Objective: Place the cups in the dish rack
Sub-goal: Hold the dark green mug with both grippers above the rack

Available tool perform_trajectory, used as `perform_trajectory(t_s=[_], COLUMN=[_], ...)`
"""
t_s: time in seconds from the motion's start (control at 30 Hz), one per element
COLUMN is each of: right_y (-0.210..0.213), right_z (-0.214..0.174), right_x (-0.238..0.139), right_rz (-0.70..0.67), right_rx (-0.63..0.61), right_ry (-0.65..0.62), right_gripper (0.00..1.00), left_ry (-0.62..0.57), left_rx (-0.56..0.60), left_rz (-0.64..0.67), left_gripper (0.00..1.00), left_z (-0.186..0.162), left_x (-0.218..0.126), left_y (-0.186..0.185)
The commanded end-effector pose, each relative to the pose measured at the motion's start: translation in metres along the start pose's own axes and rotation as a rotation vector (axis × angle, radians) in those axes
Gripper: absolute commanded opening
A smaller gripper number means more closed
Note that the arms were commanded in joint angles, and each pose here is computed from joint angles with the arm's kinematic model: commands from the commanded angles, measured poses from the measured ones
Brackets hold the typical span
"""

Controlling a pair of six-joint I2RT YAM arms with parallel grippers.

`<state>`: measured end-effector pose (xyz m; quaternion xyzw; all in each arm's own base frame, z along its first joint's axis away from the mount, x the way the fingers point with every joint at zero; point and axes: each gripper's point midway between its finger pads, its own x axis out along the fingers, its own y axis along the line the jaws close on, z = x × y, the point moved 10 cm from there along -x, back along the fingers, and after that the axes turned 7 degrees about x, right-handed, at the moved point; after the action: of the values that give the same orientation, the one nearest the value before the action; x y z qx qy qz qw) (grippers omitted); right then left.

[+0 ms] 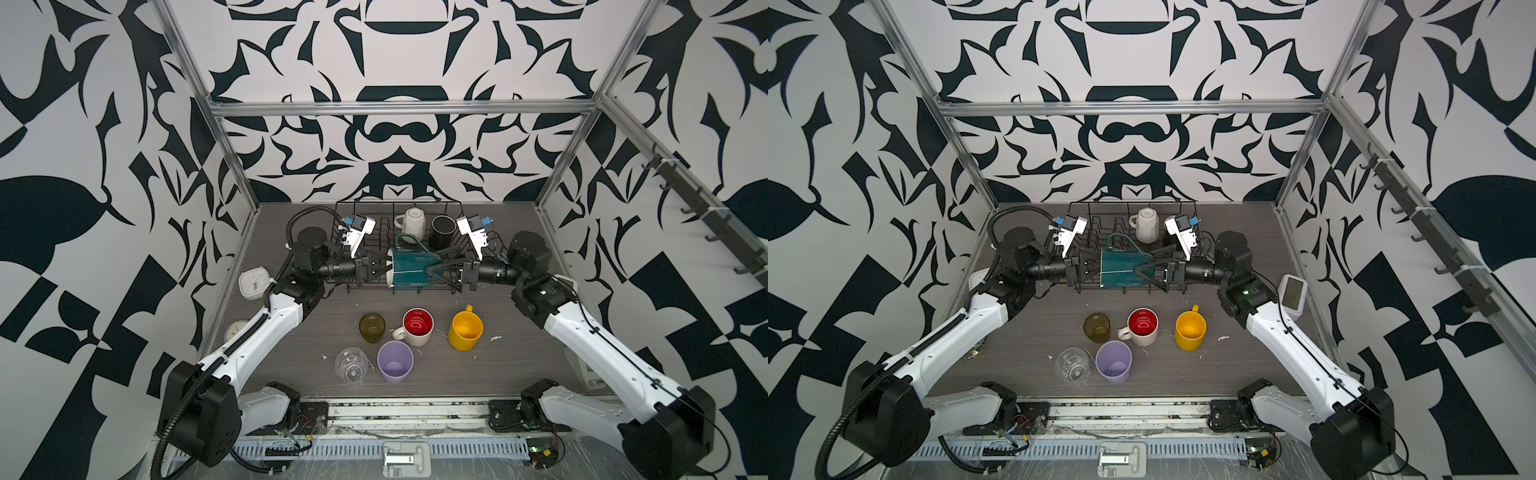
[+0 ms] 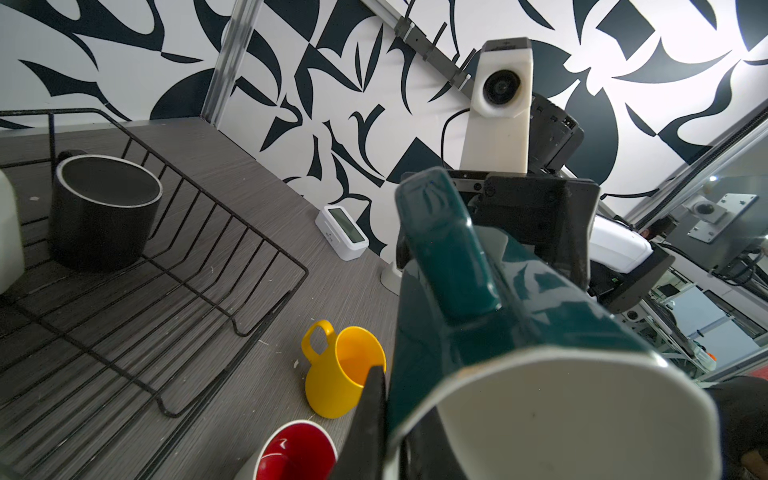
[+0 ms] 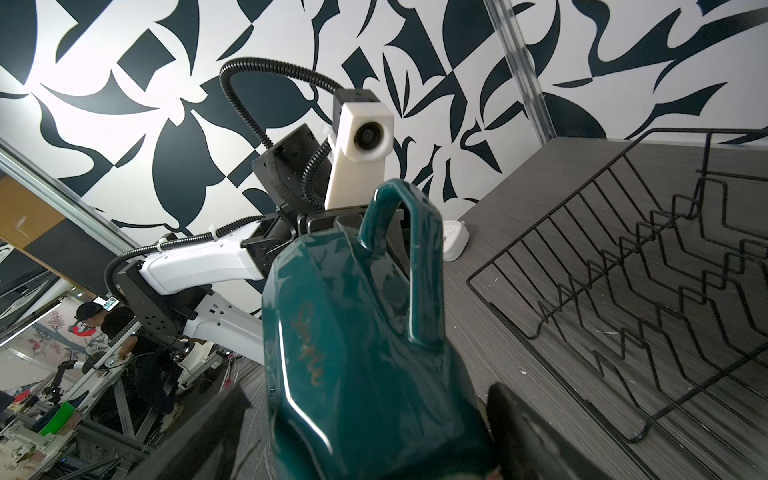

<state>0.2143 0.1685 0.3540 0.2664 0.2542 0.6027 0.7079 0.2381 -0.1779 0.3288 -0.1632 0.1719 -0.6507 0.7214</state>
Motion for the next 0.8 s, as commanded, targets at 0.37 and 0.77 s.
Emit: perform_trajectory(t_s=[0.37, 0.77], right_y=[0.014, 0.016], right_z=[0.008, 0.013], right_x=[0.024, 0.028], right_rz=[0.059, 0.104], right_rx=[-0.058, -0.054], right_ry=[0.013, -0.008], right_gripper=[0.92, 0.91], left_ry=[-0.079, -0.057], left_rx=[0.121, 0.097], left_rz=[-0.064, -0.138], left_gripper=[0.0, 0.0], left_z=[0.03, 0.03], left_x=[-0.002, 0.0], left_y=[-0.015, -0.017])
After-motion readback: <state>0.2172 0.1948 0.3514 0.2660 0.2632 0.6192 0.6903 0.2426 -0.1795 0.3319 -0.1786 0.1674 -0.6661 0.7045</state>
